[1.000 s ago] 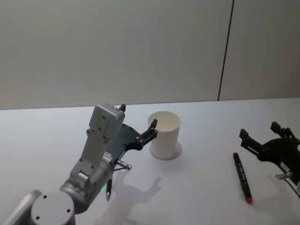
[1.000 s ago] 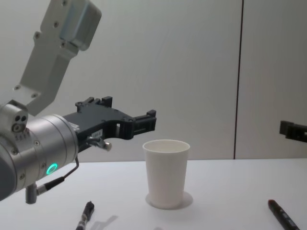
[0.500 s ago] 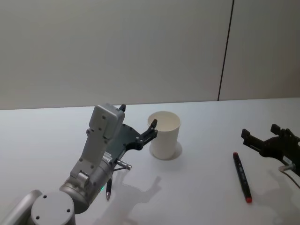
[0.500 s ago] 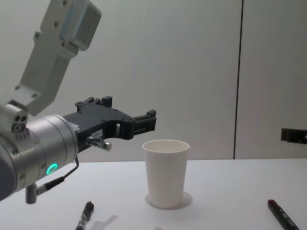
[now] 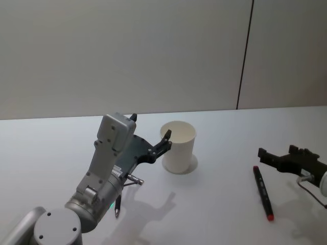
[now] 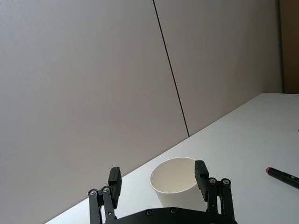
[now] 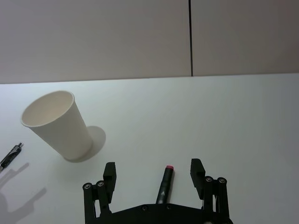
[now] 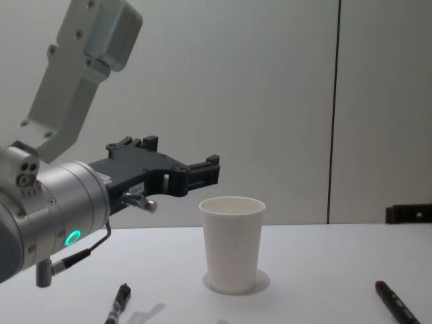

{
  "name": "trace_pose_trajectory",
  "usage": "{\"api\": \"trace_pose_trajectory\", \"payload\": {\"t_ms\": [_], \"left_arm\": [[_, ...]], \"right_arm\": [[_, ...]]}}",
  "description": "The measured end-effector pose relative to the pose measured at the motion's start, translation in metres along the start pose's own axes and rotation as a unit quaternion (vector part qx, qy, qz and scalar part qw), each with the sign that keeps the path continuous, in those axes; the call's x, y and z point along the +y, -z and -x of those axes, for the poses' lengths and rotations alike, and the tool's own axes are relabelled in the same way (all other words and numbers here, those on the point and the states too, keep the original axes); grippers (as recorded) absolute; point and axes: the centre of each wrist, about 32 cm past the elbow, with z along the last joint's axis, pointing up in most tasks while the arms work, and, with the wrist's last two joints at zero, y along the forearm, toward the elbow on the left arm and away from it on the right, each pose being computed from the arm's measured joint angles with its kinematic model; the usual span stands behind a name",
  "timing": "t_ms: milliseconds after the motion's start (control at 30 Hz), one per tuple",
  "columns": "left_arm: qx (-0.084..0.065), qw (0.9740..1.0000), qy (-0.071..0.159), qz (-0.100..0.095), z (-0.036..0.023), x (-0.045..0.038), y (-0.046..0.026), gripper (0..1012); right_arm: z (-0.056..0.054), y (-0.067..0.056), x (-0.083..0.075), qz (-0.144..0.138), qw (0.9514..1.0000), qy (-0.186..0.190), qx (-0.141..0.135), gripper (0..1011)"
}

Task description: Place the pen into the pen holder.

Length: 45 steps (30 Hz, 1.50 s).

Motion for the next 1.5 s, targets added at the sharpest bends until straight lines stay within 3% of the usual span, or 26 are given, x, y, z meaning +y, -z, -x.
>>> {"api": "trace_pose_trajectory", "payload": {"t_ms": [333, 700, 1033, 1500], "left_arm": [[0.0, 1.0, 0.0, 0.0, 0.0, 0.0, 0.0, 1000], [0.0, 1.0, 0.0, 0.0, 0.0, 0.0, 0.0, 1000], [0.0, 1.0, 0.0, 0.0, 0.0, 0.0, 0.0, 1000], [0.0, 1.0, 0.0, 0.0, 0.0, 0.0, 0.0, 1000]], "right_arm": [[0.004, -0.011, 0.019, 0.058, 0.9982, 0.006, 0.012, 1002], [0.011, -0.022, 0.042, 0.111, 0.9938, 0.007, -0.002, 1002], [0.015, -0.029, 0.058, 0.145, 0.989, 0.013, -0.026, 1002], [0.014, -0.034, 0.071, 0.173, 0.9836, 0.032, -0.037, 1002]]}}
